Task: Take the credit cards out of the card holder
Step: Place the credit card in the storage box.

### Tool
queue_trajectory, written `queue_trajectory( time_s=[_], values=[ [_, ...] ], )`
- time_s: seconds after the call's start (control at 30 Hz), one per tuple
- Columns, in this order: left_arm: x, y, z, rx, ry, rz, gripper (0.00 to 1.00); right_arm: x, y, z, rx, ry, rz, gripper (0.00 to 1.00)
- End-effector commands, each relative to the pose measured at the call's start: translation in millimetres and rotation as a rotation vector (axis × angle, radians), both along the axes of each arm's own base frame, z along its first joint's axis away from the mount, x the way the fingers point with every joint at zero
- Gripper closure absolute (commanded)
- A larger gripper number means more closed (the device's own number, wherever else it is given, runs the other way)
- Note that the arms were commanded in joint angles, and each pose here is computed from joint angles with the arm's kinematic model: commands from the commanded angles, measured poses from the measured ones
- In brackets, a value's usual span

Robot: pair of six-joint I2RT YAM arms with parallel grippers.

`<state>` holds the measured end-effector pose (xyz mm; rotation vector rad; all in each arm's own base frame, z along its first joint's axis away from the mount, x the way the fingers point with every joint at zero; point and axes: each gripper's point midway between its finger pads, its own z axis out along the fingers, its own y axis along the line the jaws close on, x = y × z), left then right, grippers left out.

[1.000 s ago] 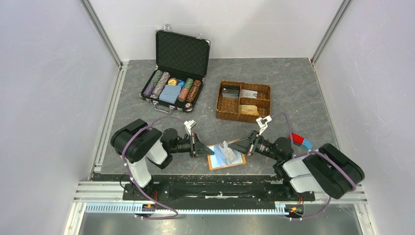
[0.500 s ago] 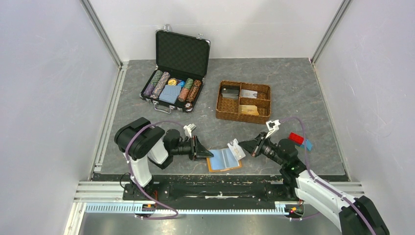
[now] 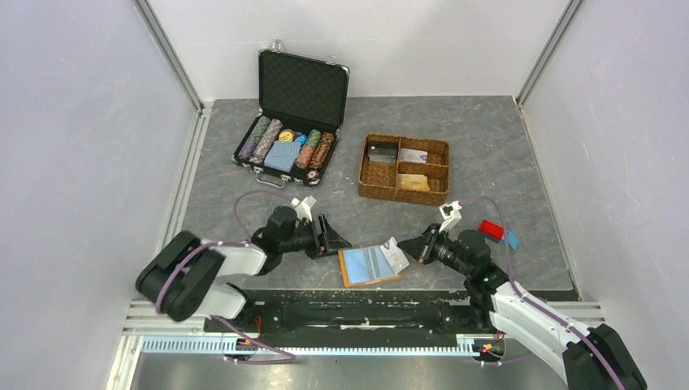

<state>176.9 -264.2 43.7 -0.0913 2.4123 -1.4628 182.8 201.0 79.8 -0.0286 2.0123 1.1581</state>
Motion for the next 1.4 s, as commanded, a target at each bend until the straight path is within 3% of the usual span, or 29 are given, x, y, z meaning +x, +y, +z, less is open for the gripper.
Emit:
queue_trajectory(
  time_s=[0.0, 0.13, 0.43, 0.7, 1.0, 1.1, 1.23, 1.27, 1.33, 1.37],
  values=[
    [22, 25, 8, 0.191, -0.118, 0.098, 0.23, 2, 6, 22, 0.067, -0.028, 0.013, 1.0],
    [29, 32, 45, 0.201, -0.209, 0.147, 0.19, 0, 14, 44, 0.159, -0.047, 0.038, 1.0],
    [3, -15, 121, -0.055, -0.306, 0.004, 0.17, -8, 18, 90, 0.397, -0.078, 0.048, 1.0],
    [-24, -65, 152, -0.209, -0.357, -0.134, 0.17, -12, 15, 108, 0.508, -0.083, 0.046, 1.0],
    [-27, -91, 166, -0.287, -0.365, -0.172, 0.21, -13, 12, 103, 0.52, -0.077, 0.026, 1.0],
    [-26, -95, 167, -0.312, -0.365, -0.18, 0.32, -16, 12, 101, 0.52, -0.077, 0.038, 1.0],
    [-27, -96, 169, -0.329, -0.37, -0.187, 0.69, -23, 15, 97, 0.497, -0.095, 0.083, 1.0],
    [-28, -95, 169, -0.327, -0.373, -0.187, 0.82, -25, 17, 94, 0.474, -0.106, 0.106, 0.99],
    [-29, -92, 171, -0.314, -0.384, -0.187, 0.97, -29, 22, 85, 0.387, -0.147, 0.166, 0.93],
    [-29, -91, 170, -0.297, -0.389, -0.191, 0.98, -27, 24, 76, 0.323, -0.137, 0.186, 0.91]
  ],
)
